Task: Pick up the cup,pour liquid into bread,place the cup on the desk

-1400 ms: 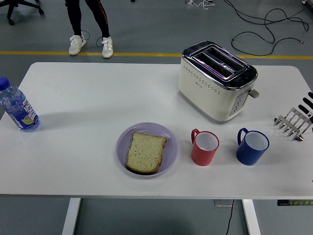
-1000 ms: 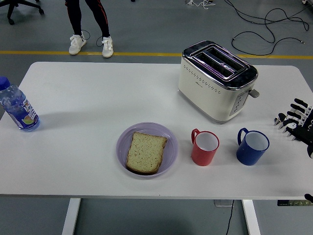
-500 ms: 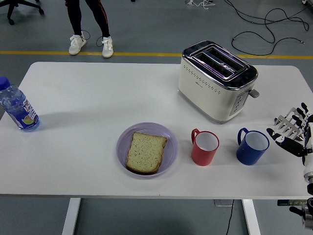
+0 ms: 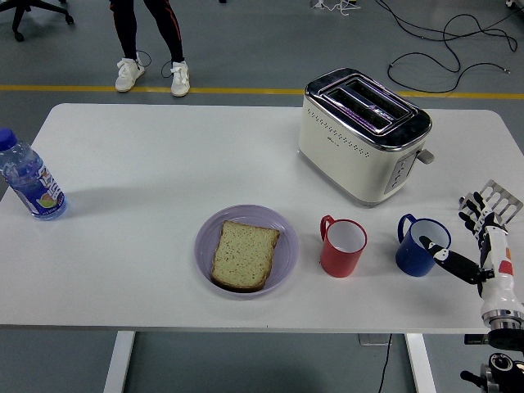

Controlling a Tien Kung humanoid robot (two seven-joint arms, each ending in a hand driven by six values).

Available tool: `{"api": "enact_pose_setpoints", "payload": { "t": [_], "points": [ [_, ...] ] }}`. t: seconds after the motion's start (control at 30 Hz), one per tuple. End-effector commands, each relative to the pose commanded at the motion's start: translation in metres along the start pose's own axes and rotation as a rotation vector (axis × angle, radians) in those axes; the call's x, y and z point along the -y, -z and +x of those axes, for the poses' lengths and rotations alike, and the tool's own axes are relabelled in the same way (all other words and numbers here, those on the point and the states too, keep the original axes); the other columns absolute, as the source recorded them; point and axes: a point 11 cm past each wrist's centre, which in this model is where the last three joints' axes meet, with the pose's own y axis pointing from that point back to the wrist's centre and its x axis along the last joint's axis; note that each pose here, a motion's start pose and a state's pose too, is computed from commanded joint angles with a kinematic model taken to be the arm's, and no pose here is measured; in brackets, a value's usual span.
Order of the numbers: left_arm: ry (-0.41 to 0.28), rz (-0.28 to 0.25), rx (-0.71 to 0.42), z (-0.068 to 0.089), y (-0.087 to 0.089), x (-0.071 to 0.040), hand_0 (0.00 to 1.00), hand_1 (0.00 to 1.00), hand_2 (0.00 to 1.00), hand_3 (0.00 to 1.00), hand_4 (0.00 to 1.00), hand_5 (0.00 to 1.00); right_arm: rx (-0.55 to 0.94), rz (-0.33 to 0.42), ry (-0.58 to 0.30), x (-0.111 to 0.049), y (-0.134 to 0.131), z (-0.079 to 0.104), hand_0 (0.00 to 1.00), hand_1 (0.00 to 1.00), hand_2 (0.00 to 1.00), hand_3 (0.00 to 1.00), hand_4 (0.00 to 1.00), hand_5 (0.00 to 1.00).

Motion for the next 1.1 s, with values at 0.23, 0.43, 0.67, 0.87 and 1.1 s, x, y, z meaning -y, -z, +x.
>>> {"api": "enact_pose_setpoints", "payload": {
  "t": [0.23,0.43,0.67,0.87,1.1],
  "points": [
    [0.002,-0.001,-0.011,-0.001,0.001,0.000,0.656,0.690,0.711,0.597,0.320,0.895,0.010,-0.027,0.021,0.000,-0.010,-0.009,0.940,0.863,0.938,0.998,0.987,0.085],
    [0.004,-0.001,-0.013,-0.002,0.002,0.000,0.656,0.690,0.711,0.597,0.321,0.896,0.017,-0.040,0.041,-0.001,-0.015,-0.017,0.940,0.861,0.937,0.998,0.989,0.092],
    [0.002,-0.002,-0.004,-0.001,0.000,0.000,0.656,0.690,0.711,0.598,0.320,0.897,0.028,-0.071,0.026,0.003,-0.024,-0.020,0.938,0.857,0.934,0.998,0.993,0.103],
    [0.001,-0.002,-0.006,0.000,-0.001,0.000,0.656,0.690,0.711,0.598,0.320,0.897,0.023,-0.091,0.011,0.007,-0.031,-0.020,0.938,0.856,0.934,0.998,0.993,0.105],
    [-0.003,-0.006,0.003,0.002,-0.004,-0.001,0.656,0.690,0.711,0.597,0.320,0.897,0.031,-0.113,-0.015,0.013,-0.036,-0.018,0.938,0.852,0.931,0.998,0.994,0.110]
  ]
}}
